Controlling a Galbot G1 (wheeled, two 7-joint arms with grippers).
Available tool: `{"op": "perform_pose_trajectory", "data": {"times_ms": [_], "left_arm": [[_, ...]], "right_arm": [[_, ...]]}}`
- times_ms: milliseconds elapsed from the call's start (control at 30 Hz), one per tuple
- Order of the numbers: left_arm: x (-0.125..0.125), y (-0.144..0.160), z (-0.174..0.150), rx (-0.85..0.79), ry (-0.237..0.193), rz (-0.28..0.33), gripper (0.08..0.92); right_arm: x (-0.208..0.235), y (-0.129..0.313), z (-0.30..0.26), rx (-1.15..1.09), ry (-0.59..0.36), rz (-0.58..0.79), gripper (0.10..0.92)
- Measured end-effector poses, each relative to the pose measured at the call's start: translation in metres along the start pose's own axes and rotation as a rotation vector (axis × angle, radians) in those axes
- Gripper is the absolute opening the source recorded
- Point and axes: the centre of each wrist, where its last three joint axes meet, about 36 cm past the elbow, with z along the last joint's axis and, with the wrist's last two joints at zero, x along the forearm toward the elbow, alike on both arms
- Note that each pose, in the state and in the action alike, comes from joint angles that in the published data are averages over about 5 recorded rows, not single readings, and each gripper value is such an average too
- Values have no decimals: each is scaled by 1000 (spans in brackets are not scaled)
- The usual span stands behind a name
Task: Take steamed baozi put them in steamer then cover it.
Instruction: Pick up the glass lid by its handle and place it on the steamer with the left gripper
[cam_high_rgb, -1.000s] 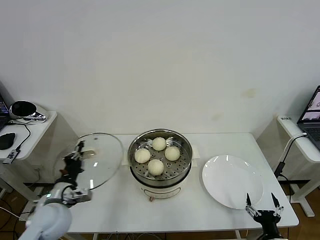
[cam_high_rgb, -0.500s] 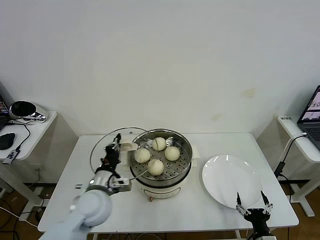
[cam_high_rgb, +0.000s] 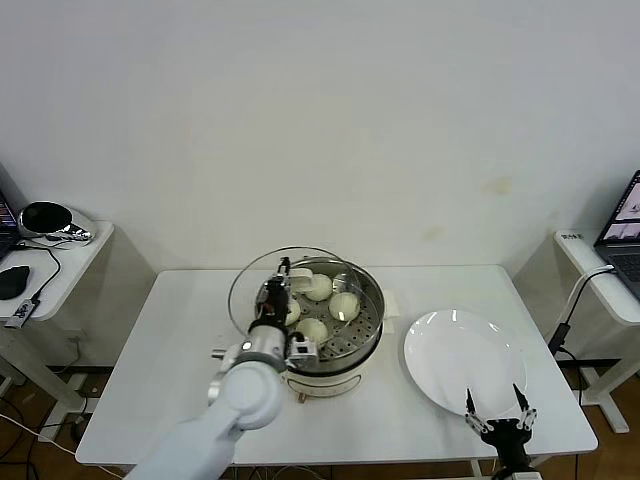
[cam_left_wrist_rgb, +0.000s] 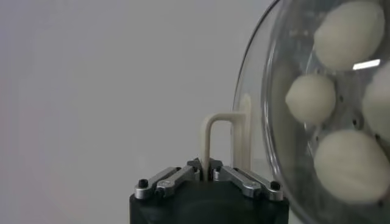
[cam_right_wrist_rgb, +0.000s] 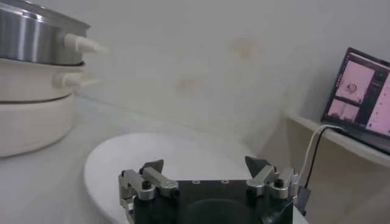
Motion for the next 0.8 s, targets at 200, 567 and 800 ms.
{"op": "perform_pose_trajectory", "data": {"times_ms": [200, 567, 800], "left_arm": [[-9, -11, -22, 1, -13, 20, 149], [-17, -23, -42, -8, -20, 39, 149], [-17, -28, -43, -16, -17, 45, 149]], "right_arm": [[0, 1, 3, 4, 5, 0, 823], [2, 2, 7, 9, 10, -3, 823], [3, 3, 8, 9, 12, -6, 823]]}}
